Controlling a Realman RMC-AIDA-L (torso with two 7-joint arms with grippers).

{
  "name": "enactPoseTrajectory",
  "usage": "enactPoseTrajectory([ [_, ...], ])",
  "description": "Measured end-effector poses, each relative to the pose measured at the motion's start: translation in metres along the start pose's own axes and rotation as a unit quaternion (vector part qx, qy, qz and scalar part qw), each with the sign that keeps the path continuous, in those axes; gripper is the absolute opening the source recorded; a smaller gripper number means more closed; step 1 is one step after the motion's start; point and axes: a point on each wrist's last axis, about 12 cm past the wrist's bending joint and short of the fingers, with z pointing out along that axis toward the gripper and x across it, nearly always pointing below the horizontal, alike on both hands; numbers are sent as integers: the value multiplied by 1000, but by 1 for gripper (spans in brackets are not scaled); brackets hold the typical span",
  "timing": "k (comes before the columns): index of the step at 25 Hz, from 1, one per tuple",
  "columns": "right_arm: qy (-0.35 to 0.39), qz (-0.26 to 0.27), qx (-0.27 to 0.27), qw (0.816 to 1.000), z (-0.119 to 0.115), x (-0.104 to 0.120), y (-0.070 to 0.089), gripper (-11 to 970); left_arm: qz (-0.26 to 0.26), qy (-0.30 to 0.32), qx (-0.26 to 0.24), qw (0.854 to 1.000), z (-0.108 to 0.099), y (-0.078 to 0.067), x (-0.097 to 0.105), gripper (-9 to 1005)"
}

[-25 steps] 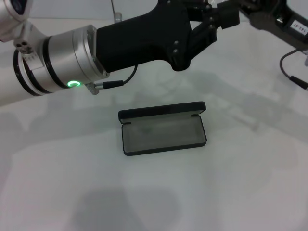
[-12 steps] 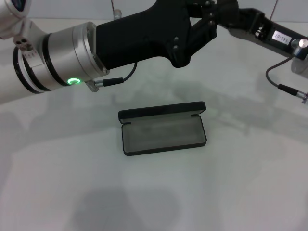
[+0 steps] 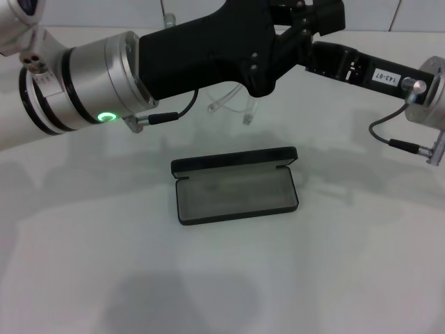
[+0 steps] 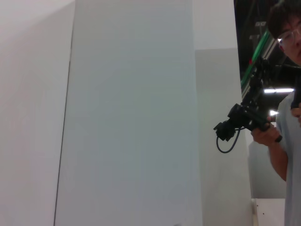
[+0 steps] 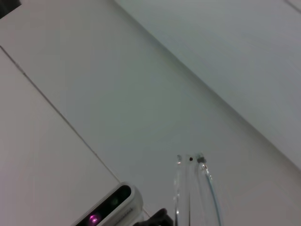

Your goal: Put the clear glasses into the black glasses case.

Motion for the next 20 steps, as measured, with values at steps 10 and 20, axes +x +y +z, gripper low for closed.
enactPoseTrajectory([
  [10, -70, 12, 37, 997, -33, -5, -2, 57, -2, -6, -27, 1000, -15, 0, 1, 45],
  [20, -177, -14, 119, 977, -89, -24, 0, 57, -5, -11, -81, 997, -46, -4, 4, 45],
])
